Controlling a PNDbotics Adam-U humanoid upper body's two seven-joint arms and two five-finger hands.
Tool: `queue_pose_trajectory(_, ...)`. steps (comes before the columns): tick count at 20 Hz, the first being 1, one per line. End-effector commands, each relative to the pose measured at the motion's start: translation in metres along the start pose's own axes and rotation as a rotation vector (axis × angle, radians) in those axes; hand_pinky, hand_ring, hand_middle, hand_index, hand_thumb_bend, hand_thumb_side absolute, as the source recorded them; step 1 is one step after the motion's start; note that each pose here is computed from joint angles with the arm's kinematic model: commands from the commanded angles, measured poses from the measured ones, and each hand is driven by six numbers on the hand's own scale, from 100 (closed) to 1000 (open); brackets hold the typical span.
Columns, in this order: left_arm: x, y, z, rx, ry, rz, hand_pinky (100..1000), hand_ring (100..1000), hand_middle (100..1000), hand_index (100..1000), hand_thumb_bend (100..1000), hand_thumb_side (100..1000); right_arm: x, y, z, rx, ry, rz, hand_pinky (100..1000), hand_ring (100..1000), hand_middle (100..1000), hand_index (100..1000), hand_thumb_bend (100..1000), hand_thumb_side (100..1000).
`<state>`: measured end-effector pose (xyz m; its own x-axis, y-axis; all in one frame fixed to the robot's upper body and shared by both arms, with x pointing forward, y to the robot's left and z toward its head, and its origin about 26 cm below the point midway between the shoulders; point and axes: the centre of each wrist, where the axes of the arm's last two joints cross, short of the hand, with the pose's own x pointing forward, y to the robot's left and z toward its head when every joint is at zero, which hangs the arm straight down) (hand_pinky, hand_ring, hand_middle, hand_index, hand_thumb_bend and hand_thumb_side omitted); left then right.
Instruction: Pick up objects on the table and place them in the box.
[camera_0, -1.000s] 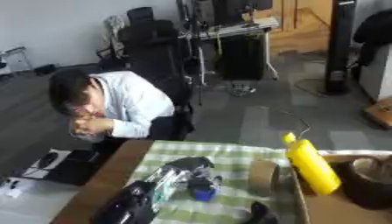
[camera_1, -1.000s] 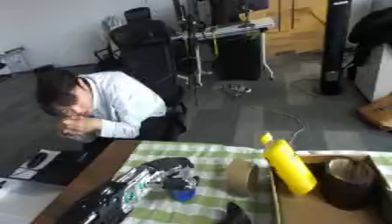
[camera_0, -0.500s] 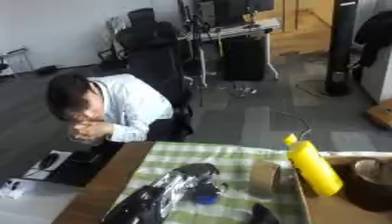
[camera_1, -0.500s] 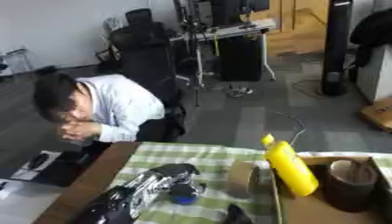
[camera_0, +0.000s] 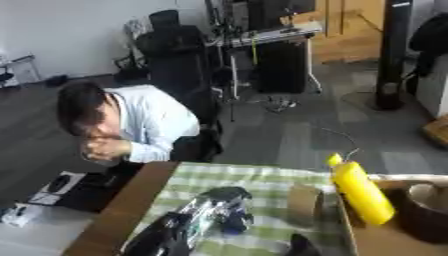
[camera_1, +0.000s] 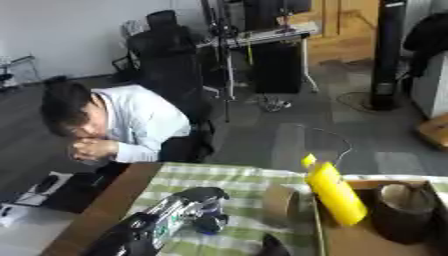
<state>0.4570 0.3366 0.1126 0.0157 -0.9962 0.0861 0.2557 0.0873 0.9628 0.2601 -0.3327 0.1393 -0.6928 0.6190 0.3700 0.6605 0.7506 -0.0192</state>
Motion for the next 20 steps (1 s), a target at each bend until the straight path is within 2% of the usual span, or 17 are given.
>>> queue_pose_trajectory(1, -0.0046, 0.0064, 0.0017, 0.009, 0.020, 0.003, 688, 866, 960, 1000, 100, 447, 0.0028, -0.0008, -0.0070, -0.080, -0.080, -0.066, 905, 977, 811, 750, 100, 1000)
queue_pose_trajectory(7, -0.0043, 0.0059, 0.0018, 0.015, 0.028, 0.017, 661, 852, 949, 1000, 100, 470, 0.0028, -0.0006, -0.0070, -0.082, -0.079, -0.067, 905, 977, 811, 750, 100, 1000)
queue_pose_trajectory(13, -0.0043, 0.0033, 0.0012, 0.017, 0.037, 0.030, 587, 818, 935, 1000, 100, 480, 0.0028, -0.0006, -0.0070, -0.083, -0.080, -0.067, 905, 977, 811, 750, 100, 1000)
queue_pose_trajectory(14, -0.0045, 0.0027, 0.0011, 0.016, 0.039, 0.034, 539, 789, 921, 1000, 100, 489, 0.0028, -0.0007, -0.0070, -0.083, -0.080, -0.067, 905, 977, 811, 750, 100, 1000)
queue_pose_trajectory(19, -0.0054, -0.0021, 0.0007, 0.005, 0.043, 0.052, 478, 756, 897, 999, 100, 510, 0.0028, -0.0007, -0.0068, -0.085, -0.080, -0.068, 905, 977, 811, 750, 100, 1000)
queue_pose_trajectory(20, -0.0053, -0.0028, 0.0006, 0.005, 0.043, 0.056, 418, 724, 879, 981, 100, 512, 0.0028, -0.0007, -0.0068, -0.085, -0.080, -0.069, 905, 977, 811, 750, 100, 1000)
